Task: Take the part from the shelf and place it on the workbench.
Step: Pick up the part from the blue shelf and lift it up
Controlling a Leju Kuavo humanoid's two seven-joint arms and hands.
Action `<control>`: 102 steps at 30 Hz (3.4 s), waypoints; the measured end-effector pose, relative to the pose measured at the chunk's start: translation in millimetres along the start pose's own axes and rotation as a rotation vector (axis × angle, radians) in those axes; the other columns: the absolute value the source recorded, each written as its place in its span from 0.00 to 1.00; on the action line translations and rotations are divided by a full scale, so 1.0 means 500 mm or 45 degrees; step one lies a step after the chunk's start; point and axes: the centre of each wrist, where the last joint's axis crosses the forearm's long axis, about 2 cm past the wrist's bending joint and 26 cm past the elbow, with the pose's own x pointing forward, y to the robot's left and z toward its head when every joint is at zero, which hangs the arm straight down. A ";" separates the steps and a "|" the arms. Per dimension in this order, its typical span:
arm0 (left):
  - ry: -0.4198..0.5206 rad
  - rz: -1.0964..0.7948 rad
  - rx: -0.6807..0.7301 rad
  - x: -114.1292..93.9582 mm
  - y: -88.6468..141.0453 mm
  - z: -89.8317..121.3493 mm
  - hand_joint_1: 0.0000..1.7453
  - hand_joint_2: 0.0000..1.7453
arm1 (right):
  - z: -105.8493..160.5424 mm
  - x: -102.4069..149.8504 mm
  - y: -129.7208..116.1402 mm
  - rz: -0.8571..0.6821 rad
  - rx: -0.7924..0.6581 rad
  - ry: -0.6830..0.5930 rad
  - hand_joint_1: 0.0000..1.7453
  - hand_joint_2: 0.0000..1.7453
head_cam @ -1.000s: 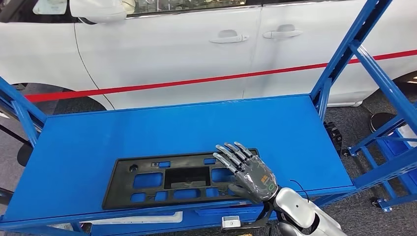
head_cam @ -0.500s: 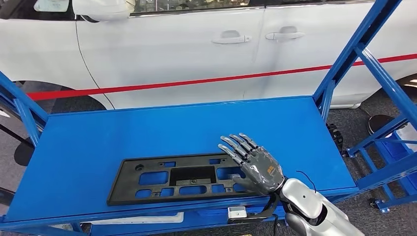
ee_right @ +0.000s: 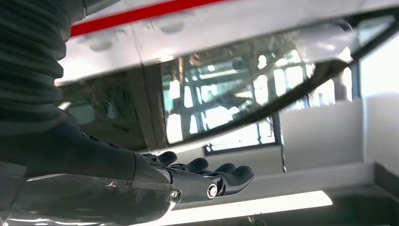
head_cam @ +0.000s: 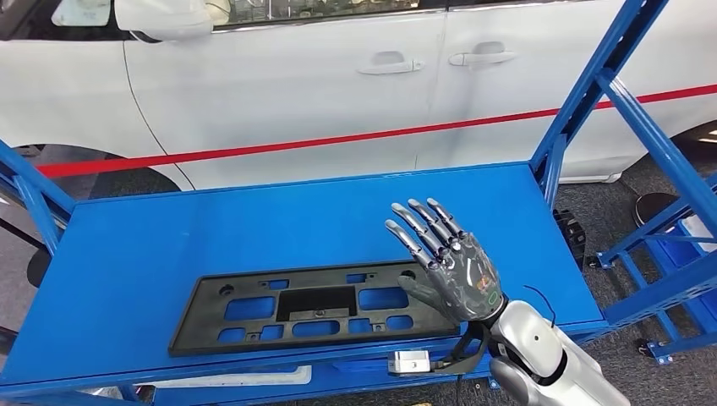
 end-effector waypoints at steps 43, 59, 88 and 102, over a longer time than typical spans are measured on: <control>0.030 0.061 -0.001 -0.007 0.012 0.000 0.00 0.00 | -0.058 0.006 0.000 -0.070 -0.081 -0.030 0.00 0.25; 0.038 0.054 -0.009 -0.023 0.009 0.004 0.00 0.00 | -0.054 0.016 0.010 -0.066 -0.038 -0.035 0.00 0.00; 0.037 0.029 -0.020 -0.028 0.001 0.006 0.00 0.00 | -0.024 0.108 0.075 -0.355 0.265 -0.182 0.00 1.00; 0.040 0.027 -0.021 -0.028 0.001 0.006 0.00 0.00 | -0.039 0.136 0.096 -0.416 0.306 -0.225 0.00 1.00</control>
